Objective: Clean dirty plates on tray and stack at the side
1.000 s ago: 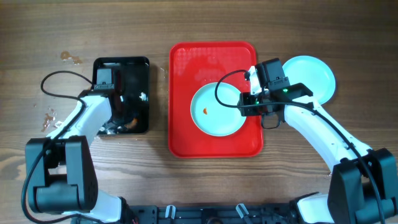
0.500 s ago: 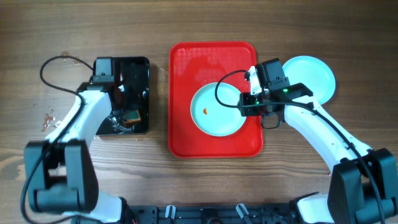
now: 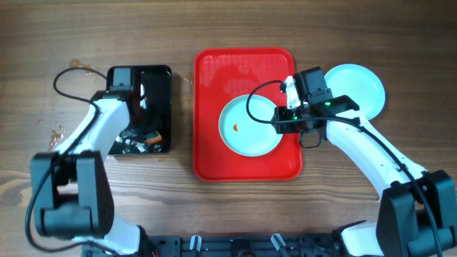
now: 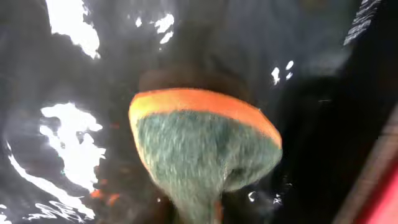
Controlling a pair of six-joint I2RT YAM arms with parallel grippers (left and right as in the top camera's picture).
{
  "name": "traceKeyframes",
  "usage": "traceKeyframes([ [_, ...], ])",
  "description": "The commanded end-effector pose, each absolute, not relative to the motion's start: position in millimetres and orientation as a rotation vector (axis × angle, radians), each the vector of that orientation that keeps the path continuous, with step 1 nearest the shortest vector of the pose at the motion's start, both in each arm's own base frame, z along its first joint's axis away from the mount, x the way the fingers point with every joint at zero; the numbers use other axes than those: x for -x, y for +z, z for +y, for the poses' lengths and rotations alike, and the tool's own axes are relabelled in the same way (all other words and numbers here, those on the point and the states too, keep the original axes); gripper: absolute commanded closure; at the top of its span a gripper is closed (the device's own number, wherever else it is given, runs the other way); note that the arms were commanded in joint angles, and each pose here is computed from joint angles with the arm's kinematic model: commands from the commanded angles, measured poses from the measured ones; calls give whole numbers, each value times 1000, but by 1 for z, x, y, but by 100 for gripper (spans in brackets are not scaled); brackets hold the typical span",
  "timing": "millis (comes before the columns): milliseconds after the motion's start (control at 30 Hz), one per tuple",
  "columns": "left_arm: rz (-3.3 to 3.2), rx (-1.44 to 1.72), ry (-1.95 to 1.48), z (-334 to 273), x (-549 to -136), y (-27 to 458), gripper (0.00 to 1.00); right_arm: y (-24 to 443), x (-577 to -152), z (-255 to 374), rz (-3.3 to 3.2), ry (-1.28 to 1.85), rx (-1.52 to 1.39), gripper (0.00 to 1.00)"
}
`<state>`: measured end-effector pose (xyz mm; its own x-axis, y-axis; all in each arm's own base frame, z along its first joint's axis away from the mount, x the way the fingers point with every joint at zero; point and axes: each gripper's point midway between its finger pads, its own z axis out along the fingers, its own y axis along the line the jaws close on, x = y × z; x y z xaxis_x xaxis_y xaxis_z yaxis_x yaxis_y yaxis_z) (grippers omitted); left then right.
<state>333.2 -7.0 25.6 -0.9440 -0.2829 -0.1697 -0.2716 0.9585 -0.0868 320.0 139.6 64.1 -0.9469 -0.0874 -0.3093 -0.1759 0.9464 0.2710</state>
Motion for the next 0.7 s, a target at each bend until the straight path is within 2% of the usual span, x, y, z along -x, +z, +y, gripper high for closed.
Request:
traceKeyframes([
  [0, 2858, 397, -89, -5, -345, 50, 17, 72, -321, 145, 2782, 465, 200, 59],
  [67, 2884, 404, -84, -5, -338, 40, 19, 72, -321, 145, 2782, 465, 199, 59],
  [133, 2892, 405, -83, -5, -335, 28, 27, 73, -321, 145, 2780, 465, 200, 59],
  [167, 2888, 405, -85, -5, -336, 20, 35, 73, -321, 145, 2780, 465, 200, 59],
  [300, 2912, 408, -80, -5, -331, 0, 96, 73, -321, 145, 2779, 465, 200, 59],
  [533, 2910, 363, -76, -5, -335, -3, 96, 73, -321, 145, 2779, 465, 200, 59],
  [667, 2897, 353, -79, -5, -340, 30, 96, 73, -323, 145, 2770, 464, 206, 59],
])
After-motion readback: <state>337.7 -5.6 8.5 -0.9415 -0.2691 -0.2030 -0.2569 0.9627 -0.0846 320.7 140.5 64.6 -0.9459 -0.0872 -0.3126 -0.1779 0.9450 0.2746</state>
